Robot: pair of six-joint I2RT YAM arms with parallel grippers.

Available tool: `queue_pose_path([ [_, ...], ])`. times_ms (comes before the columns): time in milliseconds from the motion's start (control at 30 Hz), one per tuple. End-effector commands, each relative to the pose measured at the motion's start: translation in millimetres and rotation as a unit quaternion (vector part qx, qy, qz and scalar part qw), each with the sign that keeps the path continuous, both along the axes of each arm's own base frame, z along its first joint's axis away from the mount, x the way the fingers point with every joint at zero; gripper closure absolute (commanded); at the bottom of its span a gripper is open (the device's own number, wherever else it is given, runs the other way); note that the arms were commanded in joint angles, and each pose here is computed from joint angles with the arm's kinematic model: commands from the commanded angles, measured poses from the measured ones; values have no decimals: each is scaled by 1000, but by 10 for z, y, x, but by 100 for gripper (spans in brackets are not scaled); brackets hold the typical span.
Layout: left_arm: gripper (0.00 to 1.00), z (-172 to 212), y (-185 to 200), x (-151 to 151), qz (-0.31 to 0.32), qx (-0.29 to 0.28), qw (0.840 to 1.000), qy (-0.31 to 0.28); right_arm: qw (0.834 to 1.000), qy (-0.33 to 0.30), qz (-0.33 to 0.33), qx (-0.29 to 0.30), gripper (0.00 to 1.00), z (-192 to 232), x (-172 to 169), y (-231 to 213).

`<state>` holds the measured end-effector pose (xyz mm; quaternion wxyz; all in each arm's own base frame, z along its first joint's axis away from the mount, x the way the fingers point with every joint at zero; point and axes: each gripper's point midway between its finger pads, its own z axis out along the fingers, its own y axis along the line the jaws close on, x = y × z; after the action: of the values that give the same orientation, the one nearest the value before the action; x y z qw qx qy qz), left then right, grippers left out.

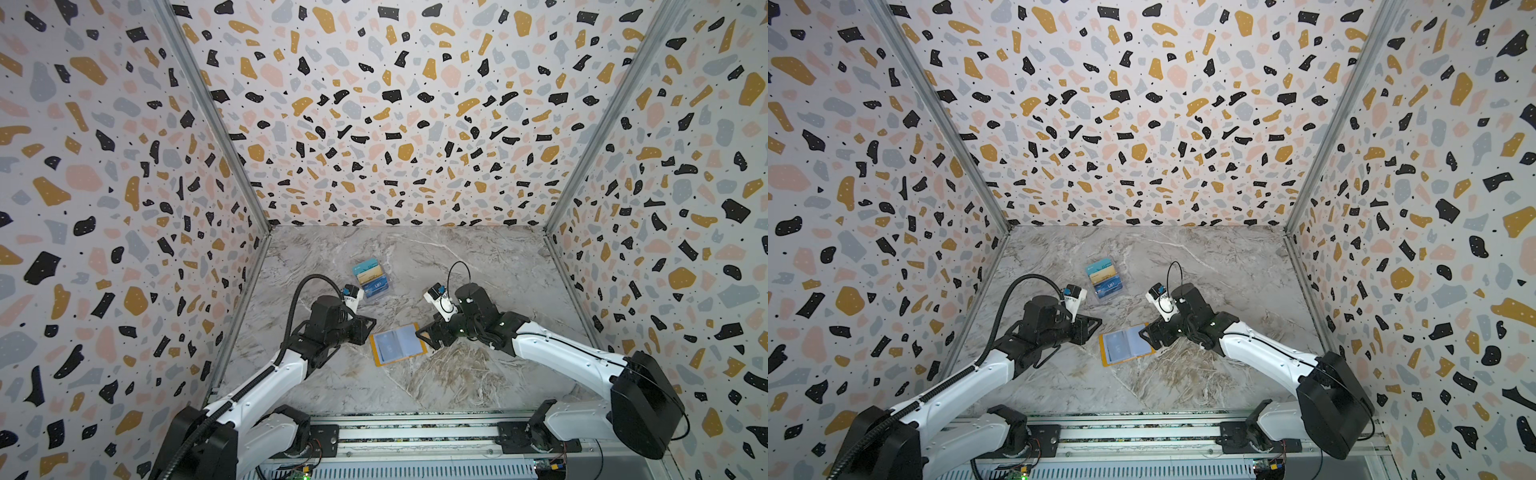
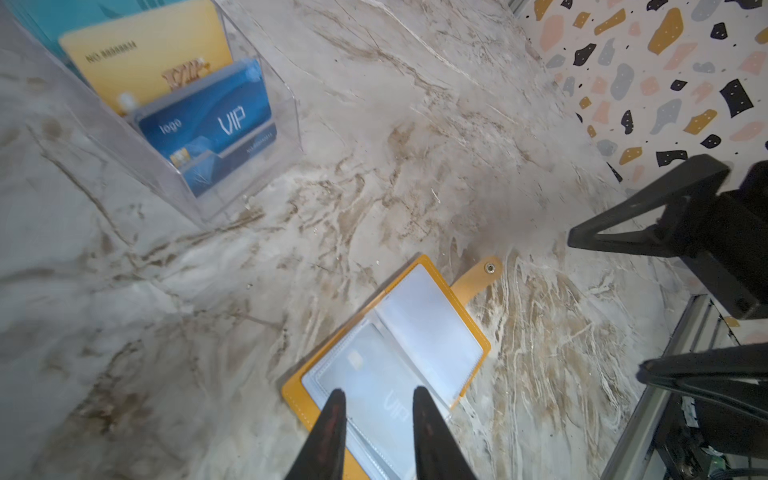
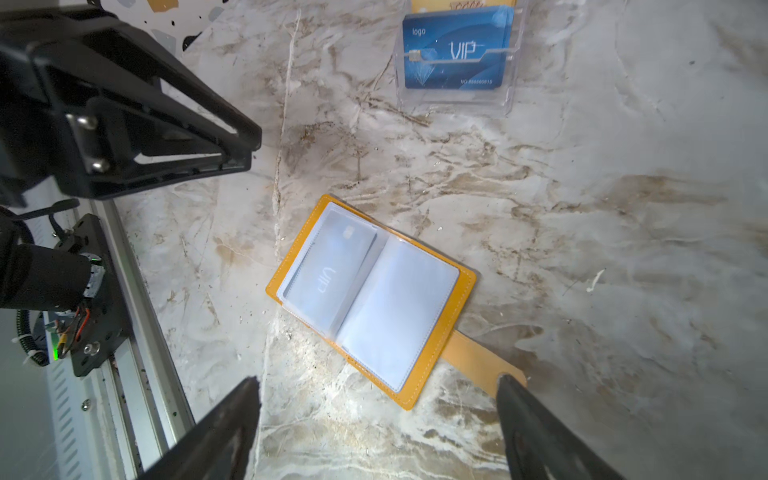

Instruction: Take the credit cards out of the card holder

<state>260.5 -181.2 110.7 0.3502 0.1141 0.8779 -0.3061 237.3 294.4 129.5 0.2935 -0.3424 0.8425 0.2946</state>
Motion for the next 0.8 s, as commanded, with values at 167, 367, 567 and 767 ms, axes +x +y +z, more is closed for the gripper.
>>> queue_pose_path([
  [167,75,-277,-67,-204,7,-33,999,34,1000,-20,2,4,11,56,36,265],
  [367,84,-452,-131,-402,-16,-42,997,66,1000,-19,10,-4,11,-30,-28,445],
  [567,91,-500,-156,-471,-27,-53,996,72,1000,-21,13,-16,11,-133,-77,624],
  [767,95,-533,-179,-463,-35,-53,996,69,999,-17,5,-32,11,-254,-55,759],
])
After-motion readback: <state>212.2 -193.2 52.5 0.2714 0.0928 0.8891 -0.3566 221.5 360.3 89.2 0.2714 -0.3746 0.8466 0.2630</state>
